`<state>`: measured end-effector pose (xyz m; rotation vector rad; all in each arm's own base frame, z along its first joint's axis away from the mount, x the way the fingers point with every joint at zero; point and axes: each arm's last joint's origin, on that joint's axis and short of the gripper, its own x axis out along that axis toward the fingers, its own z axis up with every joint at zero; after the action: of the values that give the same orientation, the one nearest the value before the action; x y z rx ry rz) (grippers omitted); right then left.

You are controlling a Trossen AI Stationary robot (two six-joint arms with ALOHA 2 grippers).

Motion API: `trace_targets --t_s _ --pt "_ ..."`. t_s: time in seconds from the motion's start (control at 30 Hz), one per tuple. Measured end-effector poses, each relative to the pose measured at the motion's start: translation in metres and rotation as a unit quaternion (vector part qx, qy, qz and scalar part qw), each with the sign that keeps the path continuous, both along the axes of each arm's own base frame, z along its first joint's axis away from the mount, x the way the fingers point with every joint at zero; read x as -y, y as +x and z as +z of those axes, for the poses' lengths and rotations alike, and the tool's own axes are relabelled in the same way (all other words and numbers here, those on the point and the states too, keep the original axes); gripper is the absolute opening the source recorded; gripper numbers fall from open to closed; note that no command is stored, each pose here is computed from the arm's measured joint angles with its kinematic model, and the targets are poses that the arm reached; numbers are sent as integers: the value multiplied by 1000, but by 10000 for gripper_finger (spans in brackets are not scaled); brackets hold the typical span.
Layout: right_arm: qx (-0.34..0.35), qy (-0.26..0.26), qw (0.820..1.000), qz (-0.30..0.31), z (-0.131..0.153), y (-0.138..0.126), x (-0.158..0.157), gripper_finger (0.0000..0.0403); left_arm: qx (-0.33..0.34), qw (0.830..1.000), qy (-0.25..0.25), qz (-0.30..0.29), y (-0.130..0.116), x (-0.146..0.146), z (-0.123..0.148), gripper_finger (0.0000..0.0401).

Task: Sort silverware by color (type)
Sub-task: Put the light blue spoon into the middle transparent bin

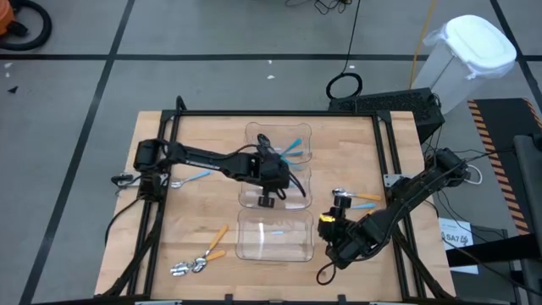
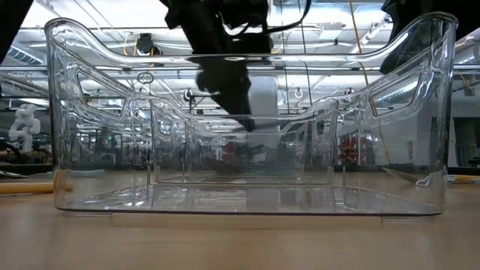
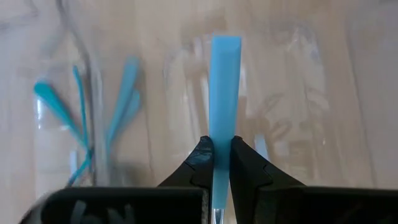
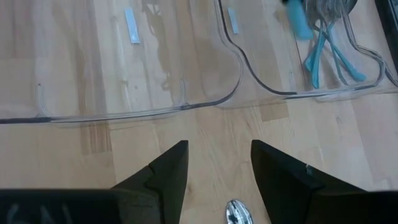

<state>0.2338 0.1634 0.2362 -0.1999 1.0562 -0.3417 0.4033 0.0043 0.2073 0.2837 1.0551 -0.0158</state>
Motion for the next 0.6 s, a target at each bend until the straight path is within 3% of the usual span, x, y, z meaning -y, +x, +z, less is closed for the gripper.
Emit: trace_targets --t_s 0.6 --pt "0 0 1000 0 0 0 0 171 -10 1000 -4 5 11 0 -27 23"
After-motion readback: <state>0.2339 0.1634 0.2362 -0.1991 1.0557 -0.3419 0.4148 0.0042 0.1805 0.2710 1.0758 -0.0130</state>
